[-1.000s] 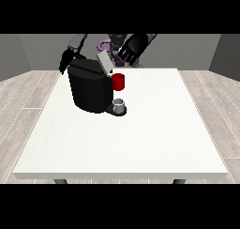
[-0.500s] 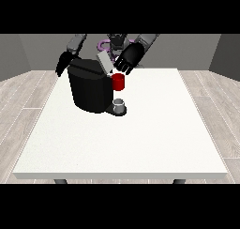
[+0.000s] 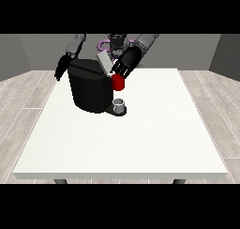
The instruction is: Insert the coffee pod into the coffee machine and close the lid
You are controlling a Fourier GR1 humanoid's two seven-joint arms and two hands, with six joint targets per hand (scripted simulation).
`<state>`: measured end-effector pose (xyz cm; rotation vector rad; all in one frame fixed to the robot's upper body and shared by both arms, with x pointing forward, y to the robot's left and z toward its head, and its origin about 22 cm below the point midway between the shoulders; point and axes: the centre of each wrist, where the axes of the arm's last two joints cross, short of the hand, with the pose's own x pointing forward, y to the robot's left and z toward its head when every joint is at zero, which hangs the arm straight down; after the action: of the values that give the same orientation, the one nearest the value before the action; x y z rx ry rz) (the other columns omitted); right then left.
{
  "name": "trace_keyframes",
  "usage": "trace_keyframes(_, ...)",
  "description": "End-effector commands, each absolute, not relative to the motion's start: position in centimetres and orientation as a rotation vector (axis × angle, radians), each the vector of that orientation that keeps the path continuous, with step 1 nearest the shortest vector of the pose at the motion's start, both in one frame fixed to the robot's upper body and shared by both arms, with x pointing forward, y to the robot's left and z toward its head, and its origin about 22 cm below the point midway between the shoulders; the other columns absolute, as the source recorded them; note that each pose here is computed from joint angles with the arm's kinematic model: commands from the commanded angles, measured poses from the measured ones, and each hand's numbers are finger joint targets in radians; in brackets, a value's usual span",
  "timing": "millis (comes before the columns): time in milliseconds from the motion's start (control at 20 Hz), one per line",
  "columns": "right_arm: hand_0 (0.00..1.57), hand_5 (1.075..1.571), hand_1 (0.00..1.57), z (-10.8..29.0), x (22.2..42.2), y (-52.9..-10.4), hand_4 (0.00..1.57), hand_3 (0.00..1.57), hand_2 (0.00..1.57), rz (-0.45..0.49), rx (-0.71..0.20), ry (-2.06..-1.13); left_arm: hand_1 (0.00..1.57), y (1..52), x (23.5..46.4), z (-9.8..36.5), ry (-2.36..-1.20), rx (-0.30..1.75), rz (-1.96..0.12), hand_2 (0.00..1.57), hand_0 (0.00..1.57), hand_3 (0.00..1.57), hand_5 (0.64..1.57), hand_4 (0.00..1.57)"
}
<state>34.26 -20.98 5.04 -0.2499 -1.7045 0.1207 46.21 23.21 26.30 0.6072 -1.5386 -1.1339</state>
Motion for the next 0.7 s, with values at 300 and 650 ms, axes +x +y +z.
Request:
trace_keyframes(300, 0.0, 1.571, 0.0, 4.8, 34.6, -20.4, 0.1, 0.0, 0.0, 0.111, -0.264, -1.731, 1.2, 22.4, 46.3, 28.0, -1.584, 0.638, -1.139, 1.26, 1.2, 1.2, 1.571, 0.41)
trace_keyframes(650, 0.0, 1.571, 0.0, 5.4, 34.9, -21.2, 0.0, 0.0, 0.0, 0.096, -0.253, -1.736, 1.21, 24.1, 46.1, 29.9, -1.606, 0.648, -1.109, 1.24, 1.21, 1.2, 1.571, 0.35)
